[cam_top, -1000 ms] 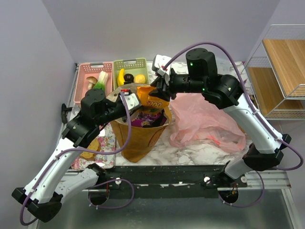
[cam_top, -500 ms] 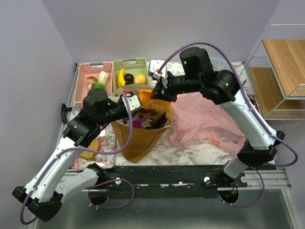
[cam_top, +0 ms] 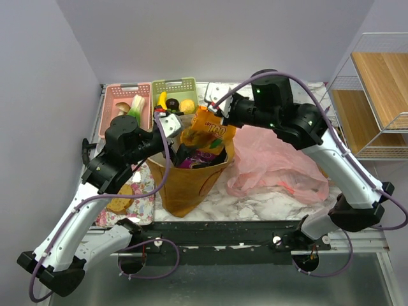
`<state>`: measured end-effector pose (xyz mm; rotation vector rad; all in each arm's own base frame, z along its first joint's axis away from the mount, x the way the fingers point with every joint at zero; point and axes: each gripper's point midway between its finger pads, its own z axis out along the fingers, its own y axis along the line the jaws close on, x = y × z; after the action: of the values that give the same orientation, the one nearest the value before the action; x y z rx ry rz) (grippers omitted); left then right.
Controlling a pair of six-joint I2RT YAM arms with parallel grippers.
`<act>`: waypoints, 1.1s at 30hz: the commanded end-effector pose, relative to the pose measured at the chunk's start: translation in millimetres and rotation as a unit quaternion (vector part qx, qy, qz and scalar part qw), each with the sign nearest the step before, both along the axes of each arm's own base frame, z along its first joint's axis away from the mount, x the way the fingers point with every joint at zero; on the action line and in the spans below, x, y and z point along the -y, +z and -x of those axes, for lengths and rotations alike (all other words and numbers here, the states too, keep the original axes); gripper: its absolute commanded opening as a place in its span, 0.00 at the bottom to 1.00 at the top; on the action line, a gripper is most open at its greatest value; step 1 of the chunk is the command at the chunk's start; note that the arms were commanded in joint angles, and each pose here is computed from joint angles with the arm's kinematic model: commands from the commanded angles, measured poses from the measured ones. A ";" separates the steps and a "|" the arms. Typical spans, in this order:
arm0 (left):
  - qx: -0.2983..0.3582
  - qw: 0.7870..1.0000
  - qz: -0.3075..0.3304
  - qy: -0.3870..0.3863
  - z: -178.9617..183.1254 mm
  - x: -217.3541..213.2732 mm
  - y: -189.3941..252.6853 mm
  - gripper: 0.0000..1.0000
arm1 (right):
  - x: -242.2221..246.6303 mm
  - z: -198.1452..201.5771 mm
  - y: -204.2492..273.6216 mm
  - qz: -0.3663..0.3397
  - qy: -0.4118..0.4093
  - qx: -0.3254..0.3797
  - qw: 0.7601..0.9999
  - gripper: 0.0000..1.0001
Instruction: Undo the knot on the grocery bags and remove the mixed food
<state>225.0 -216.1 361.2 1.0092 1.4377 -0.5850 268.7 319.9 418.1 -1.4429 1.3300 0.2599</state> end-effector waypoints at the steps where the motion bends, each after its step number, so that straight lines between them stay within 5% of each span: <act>1: -0.046 0.998 -0.023 0.022 -3.4 -9.0 -30.6 0.96 | 31.9 -3.4 115.1 -0.118 -0.050 0.167 0.978 0.01; 6: -0.090 0.993 -0.069 0.012 -4.4 -8.1 -67.7 0.95 | 50.7 -3.4 170.9 -0.162 -0.078 0.254 0.950 0.01; 13: -0.119 0.990 -0.076 0.004 -6.0 -2.8 -79.3 0.95 | 85.9 -27.7 217.2 -0.126 -0.182 0.381 0.897 0.01; 24: -0.150 0.986 -0.067 -0.002 -5.2 3.3 -89.5 0.94 | 174.8 -88.7 244.3 -0.082 -0.372 0.419 0.825 0.01; 33: -0.146 0.987 -0.069 -0.004 -6.9 4.3 -88.1 0.94 | 305.6 -130.1 263.9 -0.059 -0.494 0.440 0.748 0.01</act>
<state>235.4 -217.5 270.8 1.0606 1.7690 -0.6368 429.6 71.5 610.7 -0.6662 1.1786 -0.8633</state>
